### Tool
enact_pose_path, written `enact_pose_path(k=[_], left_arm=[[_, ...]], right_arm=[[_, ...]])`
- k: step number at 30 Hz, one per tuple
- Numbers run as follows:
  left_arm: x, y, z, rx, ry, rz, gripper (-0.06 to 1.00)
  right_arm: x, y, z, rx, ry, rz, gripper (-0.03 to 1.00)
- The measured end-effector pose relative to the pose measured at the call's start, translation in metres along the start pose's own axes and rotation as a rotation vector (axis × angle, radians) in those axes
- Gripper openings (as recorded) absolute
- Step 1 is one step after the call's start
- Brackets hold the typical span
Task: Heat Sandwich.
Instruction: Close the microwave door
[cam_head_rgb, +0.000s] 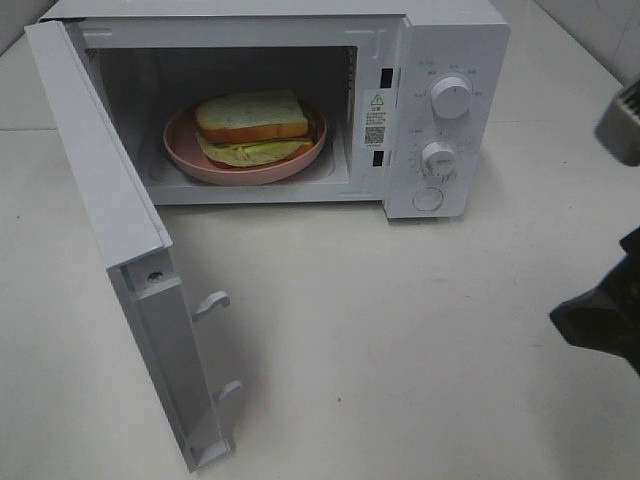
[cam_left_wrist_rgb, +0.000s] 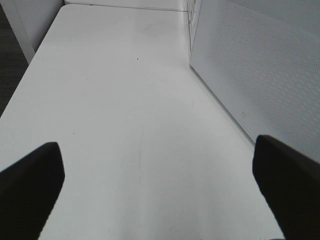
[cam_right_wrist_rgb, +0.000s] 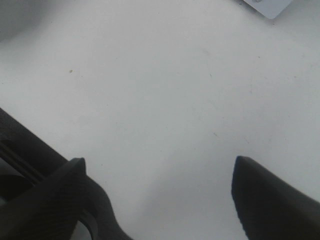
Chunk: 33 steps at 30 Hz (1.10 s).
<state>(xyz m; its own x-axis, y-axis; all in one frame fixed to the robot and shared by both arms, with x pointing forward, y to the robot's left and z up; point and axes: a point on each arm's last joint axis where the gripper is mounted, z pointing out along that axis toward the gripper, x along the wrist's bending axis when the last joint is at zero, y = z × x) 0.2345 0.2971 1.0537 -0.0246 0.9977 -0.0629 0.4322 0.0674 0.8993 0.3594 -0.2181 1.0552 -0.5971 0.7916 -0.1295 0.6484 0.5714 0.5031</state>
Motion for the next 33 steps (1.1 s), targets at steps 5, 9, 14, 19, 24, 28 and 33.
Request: enact_pose_path(k=[5, 9, 14, 19, 24, 28, 33], left_arm=[[0.0, 0.0, 0.0, 0.0, 0.0, 0.0, 0.97], [0.0, 0.0, 0.0, 0.0, 0.0, 0.0, 0.97], [0.0, 0.0, 0.0, 0.0, 0.0, 0.0, 0.97], [0.0, 0.0, 0.0, 0.0, 0.0, 0.0, 0.97], [0.0, 0.0, 0.0, 0.0, 0.0, 0.0, 0.97], [0.0, 0.0, 0.0, 0.0, 0.0, 0.0, 0.97], [0.0, 0.0, 0.0, 0.0, 0.0, 0.0, 0.97]], right_arm=[[-0.003, -0.019, -0.023, -0.007, -0.009, 0.017, 0.77], [-0.004, -0.03, -0.034, -0.01, -0.014, 0.025, 0.77], [-0.005, -0.048, -0.049, -0.008, -0.019, 0.043, 0.77], [-0.006, -0.06, -0.058, -0.011, -0.022, 0.072, 0.77], [-0.009, -0.07, -0.068, -0.07, -0.046, 0.119, 0.77], [-0.012, -0.075, -0.073, -0.09, -0.09, 0.183, 0.77], [-0.015, -0.089, -0.08, -0.147, -0.175, 0.286, 0.77]])
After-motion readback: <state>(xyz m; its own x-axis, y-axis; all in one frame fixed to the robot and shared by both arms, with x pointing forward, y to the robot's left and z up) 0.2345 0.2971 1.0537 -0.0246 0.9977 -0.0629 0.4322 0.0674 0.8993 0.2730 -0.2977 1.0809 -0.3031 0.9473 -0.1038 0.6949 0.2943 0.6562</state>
